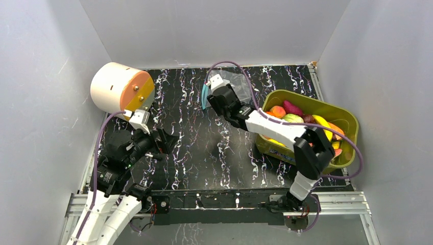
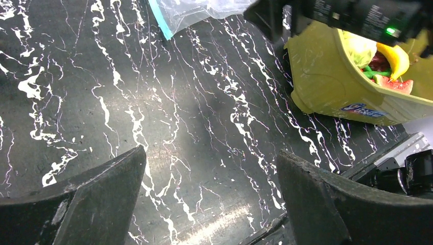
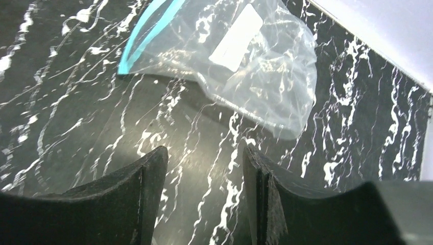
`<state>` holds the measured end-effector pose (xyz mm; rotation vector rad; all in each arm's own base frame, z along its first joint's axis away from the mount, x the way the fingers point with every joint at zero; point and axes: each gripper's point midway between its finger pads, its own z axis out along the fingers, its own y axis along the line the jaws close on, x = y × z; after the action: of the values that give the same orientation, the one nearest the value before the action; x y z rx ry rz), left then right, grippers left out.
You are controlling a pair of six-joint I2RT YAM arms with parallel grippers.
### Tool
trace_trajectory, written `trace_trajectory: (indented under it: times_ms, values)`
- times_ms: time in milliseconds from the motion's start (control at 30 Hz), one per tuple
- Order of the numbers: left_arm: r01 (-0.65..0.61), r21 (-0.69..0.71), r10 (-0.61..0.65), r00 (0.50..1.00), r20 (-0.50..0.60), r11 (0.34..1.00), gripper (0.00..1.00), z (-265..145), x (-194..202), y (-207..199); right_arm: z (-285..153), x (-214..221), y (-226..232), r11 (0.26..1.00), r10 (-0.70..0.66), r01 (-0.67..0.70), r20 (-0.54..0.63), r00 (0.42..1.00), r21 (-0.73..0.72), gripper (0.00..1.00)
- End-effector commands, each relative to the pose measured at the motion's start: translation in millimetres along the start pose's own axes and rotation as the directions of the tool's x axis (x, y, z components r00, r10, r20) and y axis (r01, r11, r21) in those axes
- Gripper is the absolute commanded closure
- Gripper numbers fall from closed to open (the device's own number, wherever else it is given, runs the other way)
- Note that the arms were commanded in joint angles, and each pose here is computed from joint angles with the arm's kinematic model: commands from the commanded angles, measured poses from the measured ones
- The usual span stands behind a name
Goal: Place the food in the zip-top bag and seal the zipper
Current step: Pick up the zipper food storage bag at the center of the board.
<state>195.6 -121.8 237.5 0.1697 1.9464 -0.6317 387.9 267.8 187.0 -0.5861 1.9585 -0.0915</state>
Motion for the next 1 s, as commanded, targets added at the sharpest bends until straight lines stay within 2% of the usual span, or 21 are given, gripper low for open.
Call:
trace_trajectory:
  times_ms: [0,167,333,533,633,900,967]
  values:
    - [-0.018,-0.007,0.019,0.999,0.033,1.0,0.02,-2,-5,2,36,-39,-15,0.998,-0.061,0.061,0.086,0.994,0.008,0.47]
    - [-0.023,-0.012,0.024,0.998,0.063,1.0,0.02,-8,-9,2,86,-21,-21,0.994,-0.106,0.106,0.014,0.994,0.004,0.47]
    - [-0.025,-0.02,0.027,0.997,0.079,0.999,0.02,-10,-11,3,117,-4,-13,0.983,-0.183,0.182,-0.026,0.983,-0.035,0.44]
    - [-0.029,-0.014,0.03,0.996,0.079,0.999,0.01,-10,-11,2,150,19,-2,0.968,-0.249,0.245,-0.068,0.966,-0.058,0.45]
    - [-0.031,-0.014,0.032,0.996,0.088,0.999,0.02,-12,-12,2,161,24,2,0.962,-0.269,0.264,-0.083,0.96,-0.066,0.53]
    - [-0.035,0.002,0.035,0.995,0.09,0.999,0.02,-12,-11,0,154,14,2,0.961,-0.267,0.261,-0.057,0.962,-0.091,0.98]
    - [-0.036,0.002,0.036,0.995,0.093,0.999,0.02,-12,-12,0,148,8,4,0.96,-0.263,0.257,-0.038,0.964,-0.108,1.0]
